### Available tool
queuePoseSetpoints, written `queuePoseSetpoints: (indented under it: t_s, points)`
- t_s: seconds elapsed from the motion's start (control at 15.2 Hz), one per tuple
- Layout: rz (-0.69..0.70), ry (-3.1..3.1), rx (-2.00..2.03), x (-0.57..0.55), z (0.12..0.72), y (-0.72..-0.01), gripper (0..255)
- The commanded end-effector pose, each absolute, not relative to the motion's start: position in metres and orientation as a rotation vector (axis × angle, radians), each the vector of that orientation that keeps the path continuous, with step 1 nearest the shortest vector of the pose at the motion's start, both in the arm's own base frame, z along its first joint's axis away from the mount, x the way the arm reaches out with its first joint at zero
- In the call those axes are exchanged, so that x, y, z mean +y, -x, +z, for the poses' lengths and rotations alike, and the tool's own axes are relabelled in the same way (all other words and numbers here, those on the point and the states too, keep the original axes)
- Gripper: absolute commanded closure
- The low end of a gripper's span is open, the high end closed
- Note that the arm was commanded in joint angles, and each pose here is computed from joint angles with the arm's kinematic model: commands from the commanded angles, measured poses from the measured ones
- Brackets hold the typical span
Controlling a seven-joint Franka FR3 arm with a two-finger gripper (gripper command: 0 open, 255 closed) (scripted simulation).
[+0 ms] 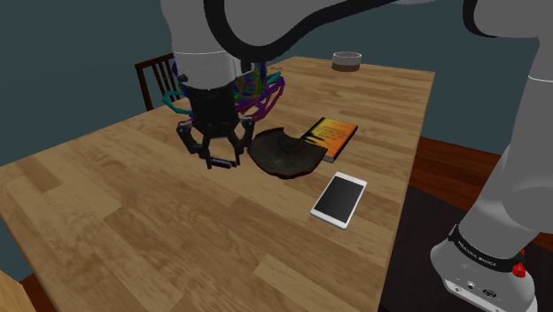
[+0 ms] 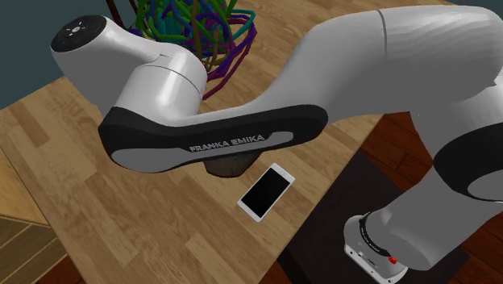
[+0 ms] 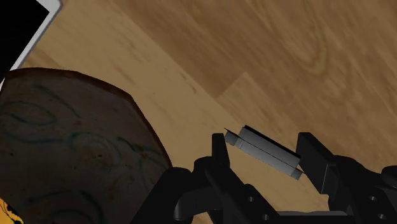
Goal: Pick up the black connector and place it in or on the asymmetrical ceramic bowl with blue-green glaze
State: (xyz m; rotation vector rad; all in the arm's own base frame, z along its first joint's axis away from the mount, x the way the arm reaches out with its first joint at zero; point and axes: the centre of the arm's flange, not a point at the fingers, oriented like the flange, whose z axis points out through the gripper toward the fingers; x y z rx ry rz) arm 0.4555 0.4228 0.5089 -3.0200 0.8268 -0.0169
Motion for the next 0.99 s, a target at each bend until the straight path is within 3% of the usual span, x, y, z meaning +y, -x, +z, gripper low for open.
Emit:
queuePoseSetpoints:
  t_s: [0.0,0.92]
  points:
    - [-0.016,3.020,0.827,0.422,0.520,-0.457,255]
    - [-0.016,3.020,0.827,0.383,0.576,-0.451,255]
